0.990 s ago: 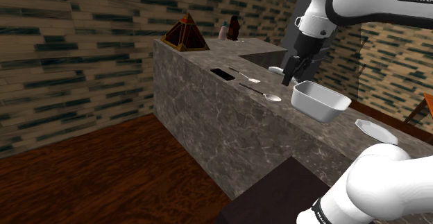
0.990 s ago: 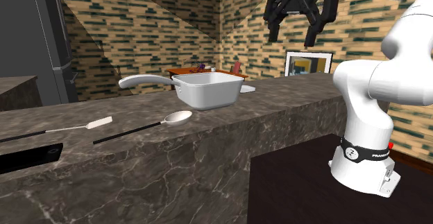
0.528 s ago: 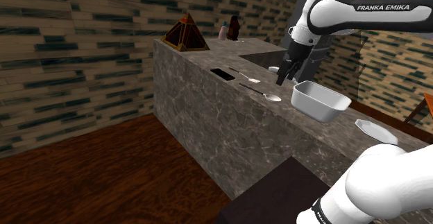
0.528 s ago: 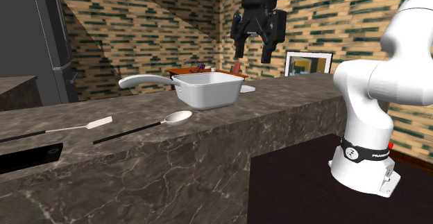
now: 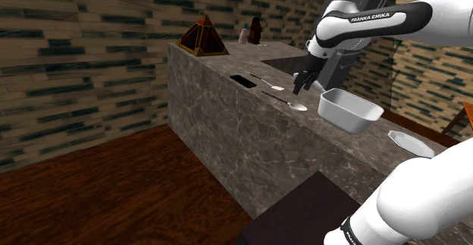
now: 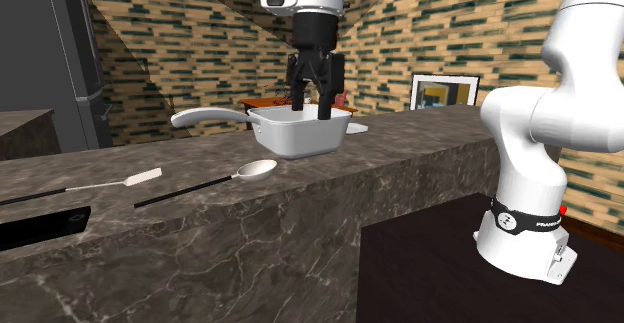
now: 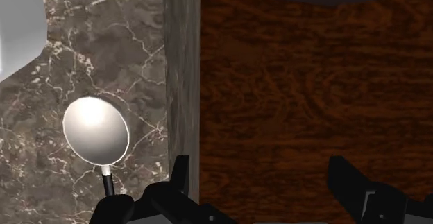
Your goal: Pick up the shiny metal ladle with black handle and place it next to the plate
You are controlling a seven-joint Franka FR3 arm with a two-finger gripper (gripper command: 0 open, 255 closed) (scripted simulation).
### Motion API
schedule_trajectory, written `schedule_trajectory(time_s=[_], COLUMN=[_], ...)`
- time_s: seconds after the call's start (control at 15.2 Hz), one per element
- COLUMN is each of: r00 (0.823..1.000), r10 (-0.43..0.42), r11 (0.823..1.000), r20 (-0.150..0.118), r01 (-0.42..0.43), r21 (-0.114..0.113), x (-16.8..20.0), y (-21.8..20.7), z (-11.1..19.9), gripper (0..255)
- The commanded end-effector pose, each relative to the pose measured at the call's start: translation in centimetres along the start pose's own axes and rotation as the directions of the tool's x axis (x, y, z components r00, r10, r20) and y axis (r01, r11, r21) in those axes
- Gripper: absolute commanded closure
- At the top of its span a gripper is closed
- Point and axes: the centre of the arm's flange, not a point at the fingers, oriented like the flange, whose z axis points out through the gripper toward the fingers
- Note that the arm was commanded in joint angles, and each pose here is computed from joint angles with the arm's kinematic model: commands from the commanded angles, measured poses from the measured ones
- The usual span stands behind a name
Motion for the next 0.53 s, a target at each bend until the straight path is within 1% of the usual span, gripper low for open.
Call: schedule_trajectory(time_s=[0.0, 0.46], r00=[1.0, 1.0], r10=[0.001, 0.008], r11=[1.0, 0.999], r20=[-0.005, -0.02], r01=[-0.001, -0.007], r21=[0.011, 0.051], x=[1.6, 6.3], y=[1.9, 8.7], z=[1.2, 6.3], gripper=[0, 0])
